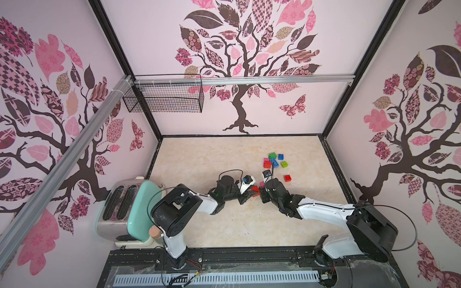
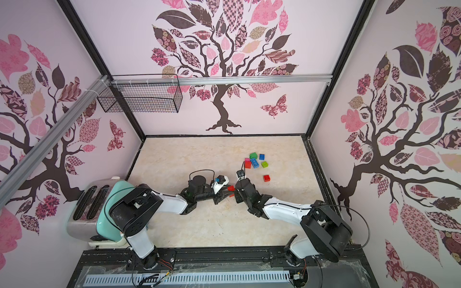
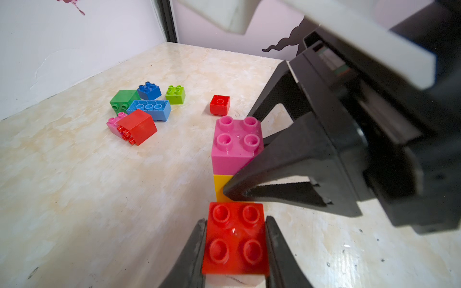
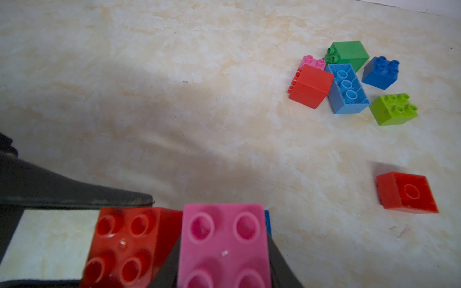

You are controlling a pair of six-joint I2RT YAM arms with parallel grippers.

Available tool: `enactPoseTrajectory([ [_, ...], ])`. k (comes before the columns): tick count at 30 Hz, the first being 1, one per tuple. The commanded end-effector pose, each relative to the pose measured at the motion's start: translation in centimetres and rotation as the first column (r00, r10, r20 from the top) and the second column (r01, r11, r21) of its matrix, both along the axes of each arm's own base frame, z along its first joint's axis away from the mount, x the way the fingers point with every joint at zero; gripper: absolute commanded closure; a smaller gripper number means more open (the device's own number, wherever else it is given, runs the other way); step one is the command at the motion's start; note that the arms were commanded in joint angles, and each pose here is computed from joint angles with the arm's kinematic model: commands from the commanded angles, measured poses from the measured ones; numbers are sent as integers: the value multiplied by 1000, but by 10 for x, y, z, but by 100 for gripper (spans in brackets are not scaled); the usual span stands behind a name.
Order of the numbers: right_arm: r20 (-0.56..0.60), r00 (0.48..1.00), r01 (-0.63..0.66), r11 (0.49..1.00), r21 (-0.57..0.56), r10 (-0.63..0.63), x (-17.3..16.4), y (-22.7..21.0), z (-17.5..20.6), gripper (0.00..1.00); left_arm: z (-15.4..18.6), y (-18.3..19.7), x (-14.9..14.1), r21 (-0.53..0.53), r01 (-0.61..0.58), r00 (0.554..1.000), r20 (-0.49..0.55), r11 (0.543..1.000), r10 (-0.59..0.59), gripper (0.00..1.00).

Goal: Assemble the number 4 with lego
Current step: Assemble the lego brick with the lego brick.

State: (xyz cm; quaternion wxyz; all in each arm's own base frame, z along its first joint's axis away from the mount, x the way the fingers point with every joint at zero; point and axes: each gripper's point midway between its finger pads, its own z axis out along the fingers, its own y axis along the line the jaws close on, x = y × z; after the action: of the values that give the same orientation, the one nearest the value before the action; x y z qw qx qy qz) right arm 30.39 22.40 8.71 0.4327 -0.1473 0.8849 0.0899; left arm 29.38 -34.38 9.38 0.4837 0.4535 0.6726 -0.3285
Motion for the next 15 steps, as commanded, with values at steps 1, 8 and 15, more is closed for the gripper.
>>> enactPoseTrajectory([
  [1, -310, 950, -91, 988, -122, 49, -60, -21, -80, 100, -89, 30, -21, 260, -38, 973, -209, 965, 95, 100],
  [8, -321, 947, -62, 987, -146, 12, -60, -27, -84, 100, -91, 29, -22, 249, -41, 969, -226, 968, 99, 100],
  [15, -308, 951, -47, 989, -143, 1, -57, -27, -79, 100, -60, 17, -18, 184, -21, 968, -243, 983, 66, 40],
])
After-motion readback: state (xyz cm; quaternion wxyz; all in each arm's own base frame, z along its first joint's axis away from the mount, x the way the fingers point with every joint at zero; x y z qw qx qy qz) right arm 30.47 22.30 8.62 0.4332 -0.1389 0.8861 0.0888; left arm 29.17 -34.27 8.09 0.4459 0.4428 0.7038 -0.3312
